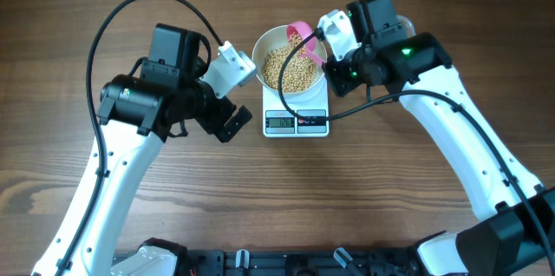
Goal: Scoop item into bowl and weigh 150g on scale
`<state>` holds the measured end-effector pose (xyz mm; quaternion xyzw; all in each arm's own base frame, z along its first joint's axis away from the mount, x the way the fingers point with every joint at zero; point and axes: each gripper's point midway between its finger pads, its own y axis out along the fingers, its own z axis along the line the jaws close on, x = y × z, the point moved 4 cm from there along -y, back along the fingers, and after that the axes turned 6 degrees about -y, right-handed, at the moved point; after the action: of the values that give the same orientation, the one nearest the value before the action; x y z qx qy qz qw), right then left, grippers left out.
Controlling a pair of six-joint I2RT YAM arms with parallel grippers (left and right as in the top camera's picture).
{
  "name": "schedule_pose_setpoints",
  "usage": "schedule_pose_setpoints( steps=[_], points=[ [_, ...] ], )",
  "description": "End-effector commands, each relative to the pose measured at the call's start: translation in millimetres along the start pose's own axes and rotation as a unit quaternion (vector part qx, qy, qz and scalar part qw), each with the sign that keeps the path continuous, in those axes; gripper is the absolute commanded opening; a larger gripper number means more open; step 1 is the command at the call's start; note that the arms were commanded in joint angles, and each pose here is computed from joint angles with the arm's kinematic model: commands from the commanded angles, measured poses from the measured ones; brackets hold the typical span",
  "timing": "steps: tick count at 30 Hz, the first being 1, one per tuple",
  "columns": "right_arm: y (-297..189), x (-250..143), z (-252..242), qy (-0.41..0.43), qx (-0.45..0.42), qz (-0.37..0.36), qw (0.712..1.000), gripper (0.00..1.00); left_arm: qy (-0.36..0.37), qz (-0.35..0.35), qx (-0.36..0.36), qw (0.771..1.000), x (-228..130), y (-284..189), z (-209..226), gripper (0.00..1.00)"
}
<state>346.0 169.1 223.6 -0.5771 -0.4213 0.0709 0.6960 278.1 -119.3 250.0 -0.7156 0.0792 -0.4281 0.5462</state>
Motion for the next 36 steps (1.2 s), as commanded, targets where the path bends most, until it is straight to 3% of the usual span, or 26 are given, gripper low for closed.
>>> schedule_pose_setpoints(
  steps=[1, 8, 17, 36],
  points=[
    [-7.4, 4.7, -6.7, -0.017, -0.032, -0.005, 0.999, 0.04, 0.009, -0.007, -0.001, 1.0, 0.3, -3.5, -1.6, 1.0],
    [-7.4, 4.9, -6.0, -0.012, -0.029, -0.006, 0.999, 0.04, 0.009, -0.007, -0.001, 1.0, 0.3, -3.5, -1.6, 1.0],
    [-7.6, 7.5, 10.8, -0.005, 0.034, -0.02, 0.999, 0.04, 0.009, -0.006, -0.001, 1.0, 0.3, -3.5, -1.7, 1.0],
    [-7.1, 3.0, 2.2, -0.037, 0.0, -0.005, 0.999, 0.04, 0.009, -0.007, -0.001, 1.0, 0.3, -3.5, -1.6, 1.0]
  ],
)
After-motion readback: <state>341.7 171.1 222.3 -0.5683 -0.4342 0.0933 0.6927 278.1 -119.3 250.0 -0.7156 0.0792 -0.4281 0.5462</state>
